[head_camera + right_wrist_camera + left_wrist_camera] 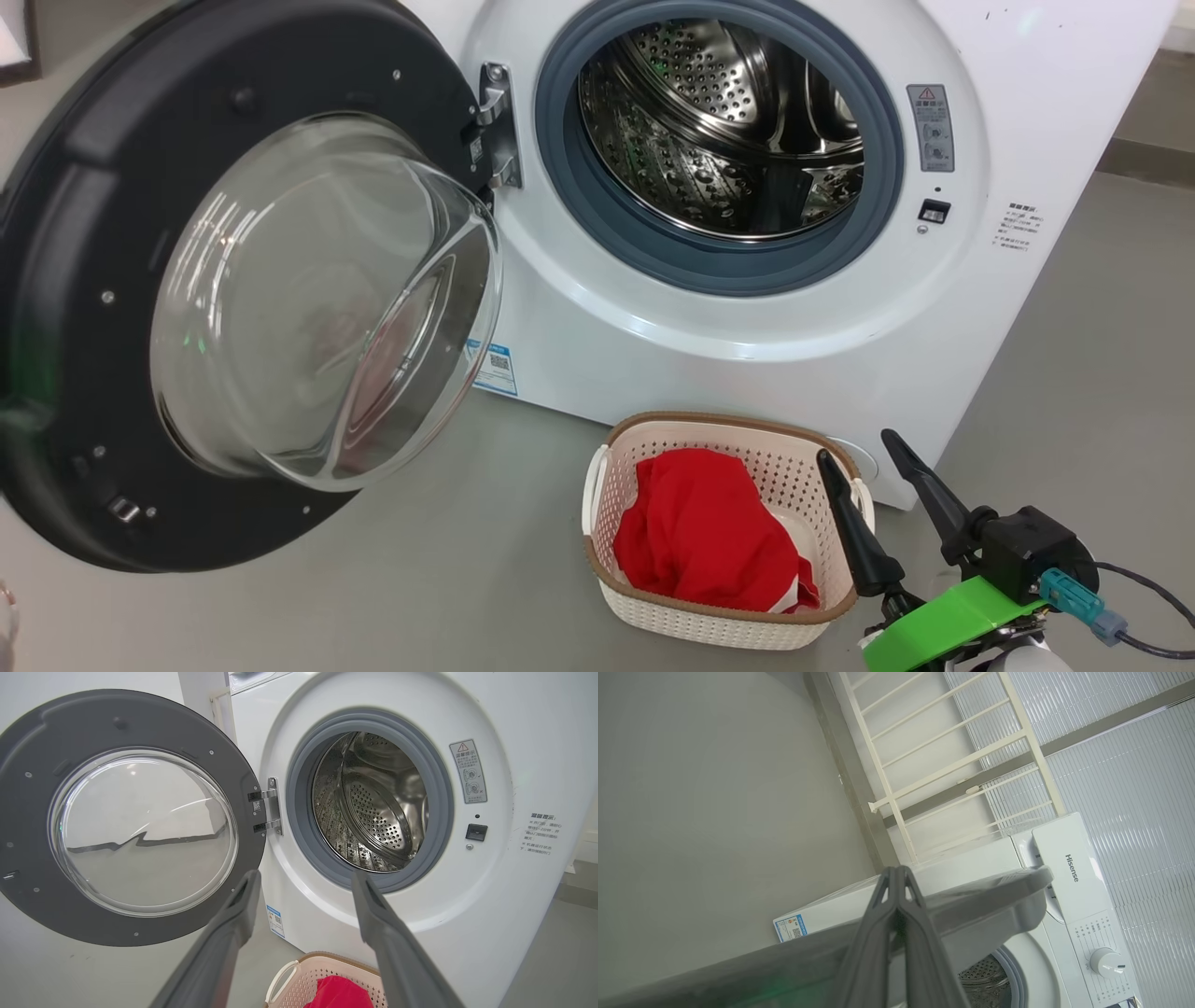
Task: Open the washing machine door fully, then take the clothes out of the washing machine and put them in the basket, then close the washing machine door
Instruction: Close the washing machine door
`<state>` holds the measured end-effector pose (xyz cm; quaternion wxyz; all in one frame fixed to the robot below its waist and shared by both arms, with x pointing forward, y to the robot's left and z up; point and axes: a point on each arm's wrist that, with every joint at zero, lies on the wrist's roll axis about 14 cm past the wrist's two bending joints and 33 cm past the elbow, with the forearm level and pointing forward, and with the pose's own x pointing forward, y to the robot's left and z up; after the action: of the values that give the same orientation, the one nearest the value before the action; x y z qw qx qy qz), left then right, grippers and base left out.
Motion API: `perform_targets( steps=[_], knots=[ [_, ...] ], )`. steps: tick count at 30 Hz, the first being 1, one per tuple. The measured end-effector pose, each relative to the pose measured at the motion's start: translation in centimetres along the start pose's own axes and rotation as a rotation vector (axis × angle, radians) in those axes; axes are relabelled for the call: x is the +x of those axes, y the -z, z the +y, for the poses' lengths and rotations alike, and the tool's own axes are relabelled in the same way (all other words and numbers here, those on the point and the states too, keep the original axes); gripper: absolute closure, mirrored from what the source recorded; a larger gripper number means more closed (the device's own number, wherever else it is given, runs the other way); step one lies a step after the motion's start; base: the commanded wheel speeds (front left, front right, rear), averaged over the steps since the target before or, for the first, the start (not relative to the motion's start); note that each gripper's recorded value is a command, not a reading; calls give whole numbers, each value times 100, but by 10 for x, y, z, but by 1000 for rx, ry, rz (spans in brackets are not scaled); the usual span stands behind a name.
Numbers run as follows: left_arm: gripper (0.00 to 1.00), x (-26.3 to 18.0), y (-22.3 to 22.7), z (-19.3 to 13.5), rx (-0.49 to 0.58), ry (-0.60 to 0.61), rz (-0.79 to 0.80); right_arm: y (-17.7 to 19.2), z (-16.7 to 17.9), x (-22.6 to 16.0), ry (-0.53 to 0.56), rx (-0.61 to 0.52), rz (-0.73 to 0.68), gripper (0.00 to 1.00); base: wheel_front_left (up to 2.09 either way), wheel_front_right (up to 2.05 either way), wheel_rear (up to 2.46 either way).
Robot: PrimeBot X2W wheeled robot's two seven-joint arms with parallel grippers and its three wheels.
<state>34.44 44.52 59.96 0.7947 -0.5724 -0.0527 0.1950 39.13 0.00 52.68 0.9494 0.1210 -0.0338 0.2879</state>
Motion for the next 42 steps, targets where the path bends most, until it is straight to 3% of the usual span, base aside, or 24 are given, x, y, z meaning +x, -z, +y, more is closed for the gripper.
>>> perform_targets(
  steps=[17, 42],
  knots=[
    [100, -11, 53, -15, -140, 162, 144, 4, -1, 5, 1, 13, 6, 0, 0, 0, 0],
    [100, -56, 141, -41, -161, 297, 332, 10, -6, 5, 14, 23, 20, 0, 0, 0, 0]
  ],
)
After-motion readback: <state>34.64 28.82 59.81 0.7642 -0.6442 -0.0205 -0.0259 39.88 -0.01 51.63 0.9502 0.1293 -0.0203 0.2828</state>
